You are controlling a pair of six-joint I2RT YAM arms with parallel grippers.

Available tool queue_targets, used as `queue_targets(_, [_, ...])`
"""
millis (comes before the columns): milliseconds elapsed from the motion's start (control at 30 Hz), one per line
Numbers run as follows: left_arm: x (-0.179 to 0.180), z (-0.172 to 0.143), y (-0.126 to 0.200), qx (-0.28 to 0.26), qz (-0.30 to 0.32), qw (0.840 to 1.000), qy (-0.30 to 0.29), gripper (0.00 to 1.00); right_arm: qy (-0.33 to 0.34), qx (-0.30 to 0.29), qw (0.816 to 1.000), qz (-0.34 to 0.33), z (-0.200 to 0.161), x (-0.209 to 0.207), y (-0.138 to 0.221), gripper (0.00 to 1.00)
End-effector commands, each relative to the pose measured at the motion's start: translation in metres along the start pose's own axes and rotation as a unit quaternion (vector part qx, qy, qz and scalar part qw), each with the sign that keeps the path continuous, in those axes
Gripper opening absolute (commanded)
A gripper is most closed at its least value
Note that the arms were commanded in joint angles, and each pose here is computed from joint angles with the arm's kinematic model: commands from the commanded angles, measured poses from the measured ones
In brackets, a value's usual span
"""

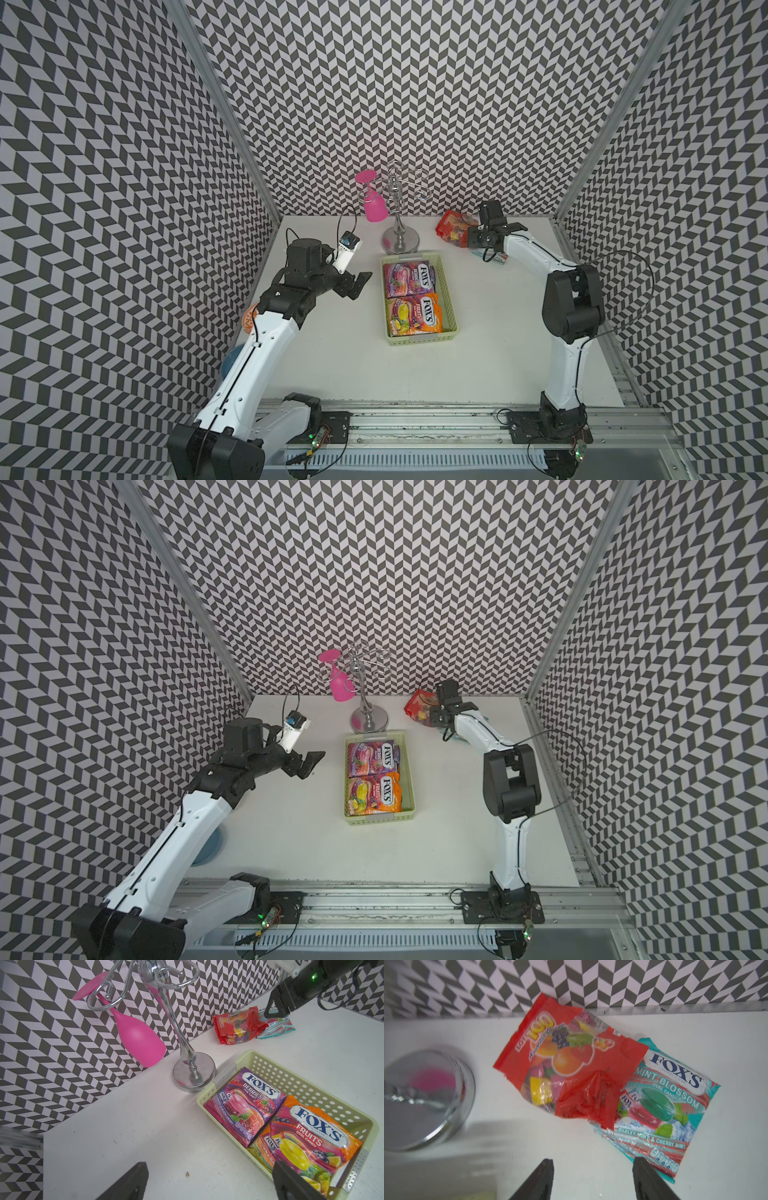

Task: Put the candies in the basket
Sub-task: Pick up the candy at the center of the board.

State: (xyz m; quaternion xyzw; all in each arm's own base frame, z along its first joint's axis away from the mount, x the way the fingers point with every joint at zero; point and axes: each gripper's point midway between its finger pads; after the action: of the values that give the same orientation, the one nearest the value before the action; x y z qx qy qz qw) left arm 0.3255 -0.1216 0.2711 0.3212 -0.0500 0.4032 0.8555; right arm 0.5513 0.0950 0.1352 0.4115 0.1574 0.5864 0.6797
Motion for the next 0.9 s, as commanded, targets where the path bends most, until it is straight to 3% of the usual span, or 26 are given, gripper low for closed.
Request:
queue_targets(0, [0.000,0.004,0.004,-0.014,-0.001,1.000,0.005,0.99,-0.111,0.043,0.990,0.080,0.006,0.010,-0.016,0.62])
queue_targets(233, [0.003,0.002,0.006,-0.014,0.001,1.000,0.009,0.99,-0.295,0.103,0.932,0.184,0.014,0.010,-0.040,0.54])
queue_targets(333, [0.003,0.001,0.007,-0.015,0.003,1.000,0.009,0.99,-0.330,0.115,0.914,0.208,0.016,0.012,-0.049,0.51])
queue_targets(533, [0.004,-0.004,0.005,-0.009,0.004,1.000,0.014,0.99,-0.345,0.127,0.908,0.202,0.005,0.008,-0.061,0.52])
queue_targets(867, [0.004,-0.009,0.000,-0.005,-0.001,1.000,0.020,0.99,-0.370,0.164,0.893,0.198,-0.026,0.001,-0.078,0.65])
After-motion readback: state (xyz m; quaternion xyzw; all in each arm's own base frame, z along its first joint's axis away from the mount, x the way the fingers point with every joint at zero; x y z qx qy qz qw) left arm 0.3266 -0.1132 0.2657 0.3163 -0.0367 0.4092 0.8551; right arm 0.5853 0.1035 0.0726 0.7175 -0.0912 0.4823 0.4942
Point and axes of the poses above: each gripper's point midway between its finger pads, its own y axis back along the fingers, its own x axis along the line the jaws close on, z = x × y, and after that the axes turned 14 degrees about -y, right-handed
